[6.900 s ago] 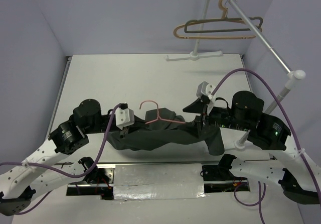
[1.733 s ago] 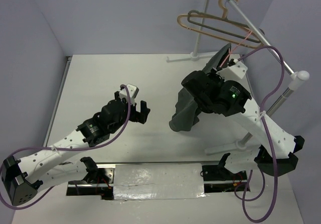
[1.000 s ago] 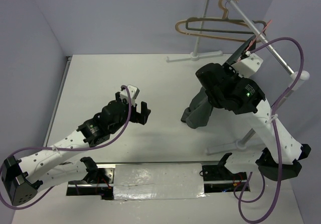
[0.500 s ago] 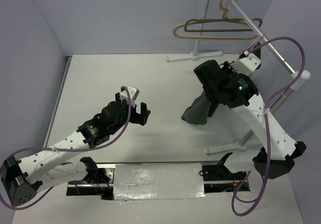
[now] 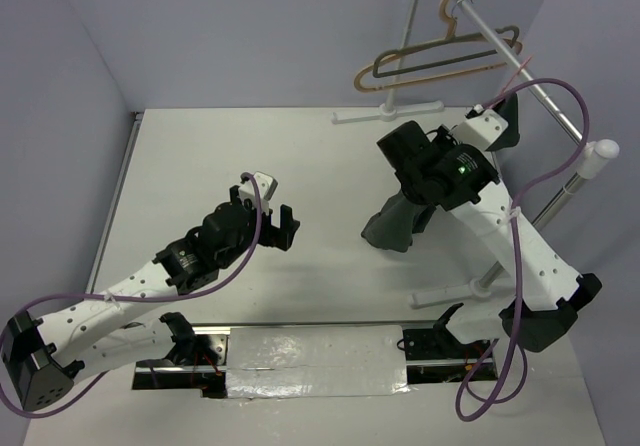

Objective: Place the t-shirt on the hanger
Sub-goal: Place the hanger at the clothesline.

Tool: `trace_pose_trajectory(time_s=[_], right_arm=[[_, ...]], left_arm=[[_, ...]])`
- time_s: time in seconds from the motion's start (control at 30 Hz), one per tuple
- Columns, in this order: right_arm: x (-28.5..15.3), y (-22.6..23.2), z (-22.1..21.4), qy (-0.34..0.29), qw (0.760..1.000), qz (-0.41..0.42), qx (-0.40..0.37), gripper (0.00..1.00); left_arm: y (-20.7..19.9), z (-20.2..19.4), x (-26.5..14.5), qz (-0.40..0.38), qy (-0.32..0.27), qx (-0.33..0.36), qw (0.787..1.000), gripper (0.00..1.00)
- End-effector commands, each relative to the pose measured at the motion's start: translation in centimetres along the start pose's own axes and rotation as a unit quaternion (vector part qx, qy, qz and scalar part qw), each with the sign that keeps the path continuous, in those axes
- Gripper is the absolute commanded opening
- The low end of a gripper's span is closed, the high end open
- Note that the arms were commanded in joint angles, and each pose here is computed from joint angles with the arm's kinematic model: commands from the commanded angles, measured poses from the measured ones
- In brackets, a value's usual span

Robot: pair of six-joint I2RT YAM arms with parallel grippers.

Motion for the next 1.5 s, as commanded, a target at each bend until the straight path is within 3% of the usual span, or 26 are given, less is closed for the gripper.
trace_pose_trajectory(time_s=[0.0,0.43,0.93,0.97,1.0,1.17,1.3,1.4,1.43,1.47], right_arm=[[0.3,-1.5,0.5,-0.011,0.999,-0.027,-0.029,0.12],[-0.7,0.4,2.0,0.004,0.998,0.024,-0.058,0.58],[-5.1,5.1,3.9,-0.005,0.974,0.207,-0.094,0.66],[-5.6,5.4,4.1,-0.009,0.971,0.219,-0.098,0.69],[-6.1,5.7,4.2,-0.011,0.965,0.237,-0.109,0.82],[-8.5,5.9,5.5,-0.024,0.952,0.285,-0.107,0.87],[-10.4,5.9,4.9,-0.023,0.927,0.362,-0.095,0.88],[-13.2,6.9,3.2,-0.039,0.879,0.467,-0.086,0.93],[-14.5,7.5,2.3,-0.041,0.853,0.512,-0.094,0.99],[-15.2,8.0,-0.1,-0.035,0.836,0.536,-0.112,1.0]], left_arm=[[-0.7,1.4,-0.3,-0.016,-0.028,-0.011,0.999,0.99],[-1.0,1.4,-0.3,-0.026,-0.029,-0.007,0.999,0.99],[-0.9,1.7,-1.1,-0.032,-0.041,-0.004,0.999,0.99],[-1.0,1.8,-1.1,-0.033,-0.043,-0.005,0.998,0.99],[-1.0,1.9,-1.2,-0.034,-0.045,-0.004,0.998,0.99],[-0.8,1.7,-1.4,-0.035,-0.047,-0.003,0.998,0.99],[-1.3,2.5,-1.5,-0.047,-0.061,0.002,0.997,0.99],[-2.4,2.8,-1.6,-0.079,-0.064,0.013,0.995,0.99],[-2.7,3.2,-1.7,-0.085,-0.069,0.01,0.994,0.99],[-2.8,3.6,-1.8,-0.086,-0.073,0.006,0.994,1.0]])
Point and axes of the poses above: each gripper's point midway between its finger pads, its own x axis out along the fingers, its own y axis along the line the jaws close on, z = x × y, the point moved 1 cm from there along -x, back along the fingers, and after that the axes turned 12 degrees about -x, right-handed, at the moved point
